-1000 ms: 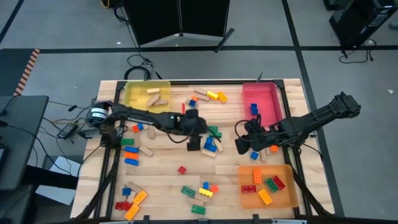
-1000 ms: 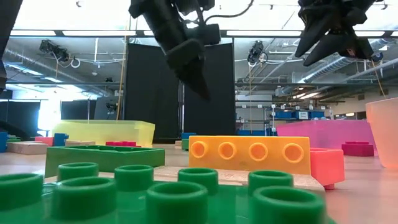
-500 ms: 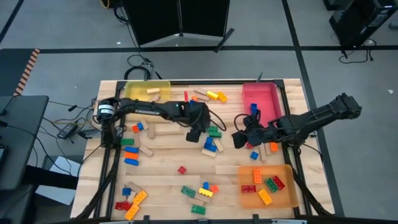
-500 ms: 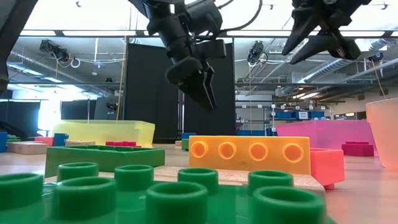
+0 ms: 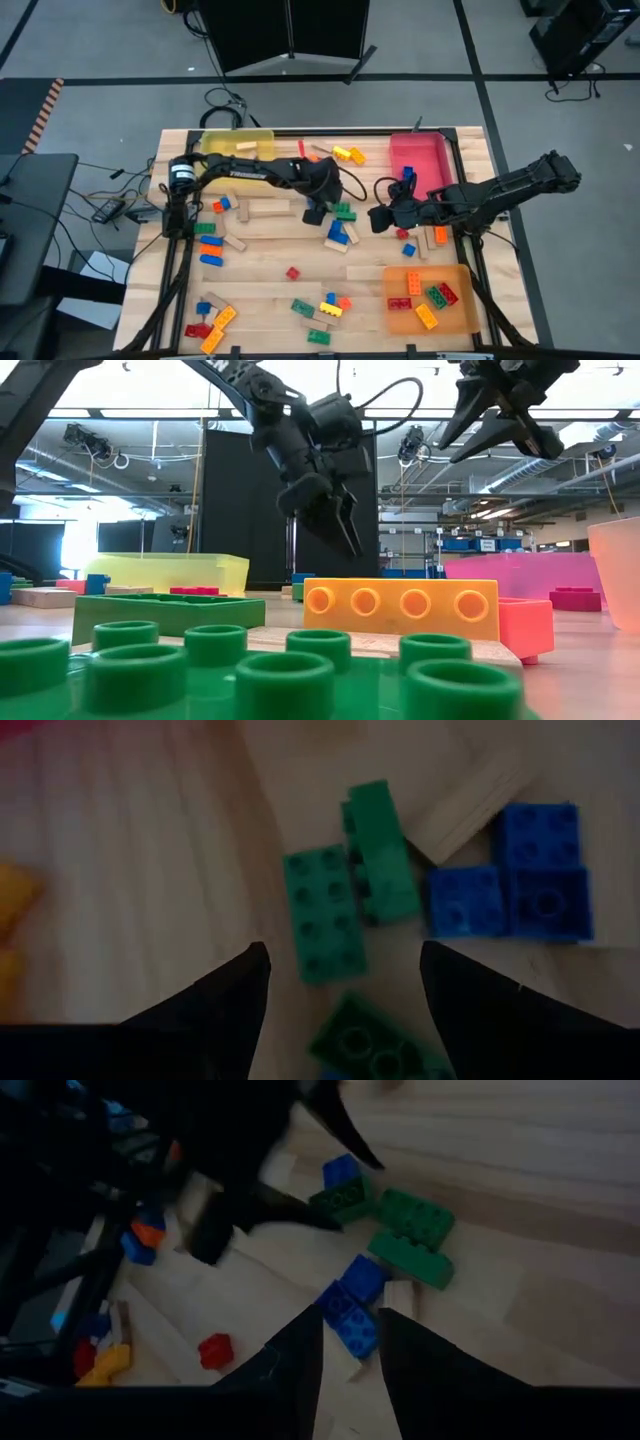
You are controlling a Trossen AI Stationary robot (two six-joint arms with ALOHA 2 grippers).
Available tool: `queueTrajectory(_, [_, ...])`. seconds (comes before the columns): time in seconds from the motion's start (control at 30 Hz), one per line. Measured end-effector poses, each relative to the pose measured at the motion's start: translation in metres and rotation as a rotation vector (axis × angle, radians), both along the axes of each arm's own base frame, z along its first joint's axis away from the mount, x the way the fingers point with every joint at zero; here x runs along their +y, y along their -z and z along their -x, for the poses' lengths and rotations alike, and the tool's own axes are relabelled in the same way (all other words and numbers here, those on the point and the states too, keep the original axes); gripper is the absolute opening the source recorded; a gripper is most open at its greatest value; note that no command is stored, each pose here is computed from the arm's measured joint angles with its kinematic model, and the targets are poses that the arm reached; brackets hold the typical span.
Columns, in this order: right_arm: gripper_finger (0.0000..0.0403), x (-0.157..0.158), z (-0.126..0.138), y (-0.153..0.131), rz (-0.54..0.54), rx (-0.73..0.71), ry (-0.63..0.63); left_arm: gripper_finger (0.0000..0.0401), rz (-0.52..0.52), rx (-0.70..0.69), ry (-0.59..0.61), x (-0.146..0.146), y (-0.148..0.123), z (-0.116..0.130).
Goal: Sort blocks by size
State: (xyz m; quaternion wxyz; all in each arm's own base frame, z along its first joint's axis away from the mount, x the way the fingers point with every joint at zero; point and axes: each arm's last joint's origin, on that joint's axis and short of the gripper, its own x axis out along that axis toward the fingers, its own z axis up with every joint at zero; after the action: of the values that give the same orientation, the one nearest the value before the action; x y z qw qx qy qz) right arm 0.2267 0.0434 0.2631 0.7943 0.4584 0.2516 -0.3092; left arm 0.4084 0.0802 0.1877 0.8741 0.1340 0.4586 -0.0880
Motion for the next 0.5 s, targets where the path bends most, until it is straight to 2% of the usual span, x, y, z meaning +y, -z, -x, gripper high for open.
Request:
queueTrajectory(0.13, [0.011,0.0,-0.002,0.002,-0.003,0.002,-0.002,0.0268,-0.002,0.019,-0.003,0.001,0.017,-0.006])
queueTrajectory(0.3, [0.0111,0.001,-0.003,0.001,-0.008,-0.008,-0.005,0.0268,-0.058,-0.004,-0.037,0.004,0.031,-0.014])
queueTrajectory(0.5, [0.0106,0.002,-0.004,0.0,-0.013,-0.022,-0.01,0.0268,-0.031,0.019,-0.021,0.002,0.049,-0.018])
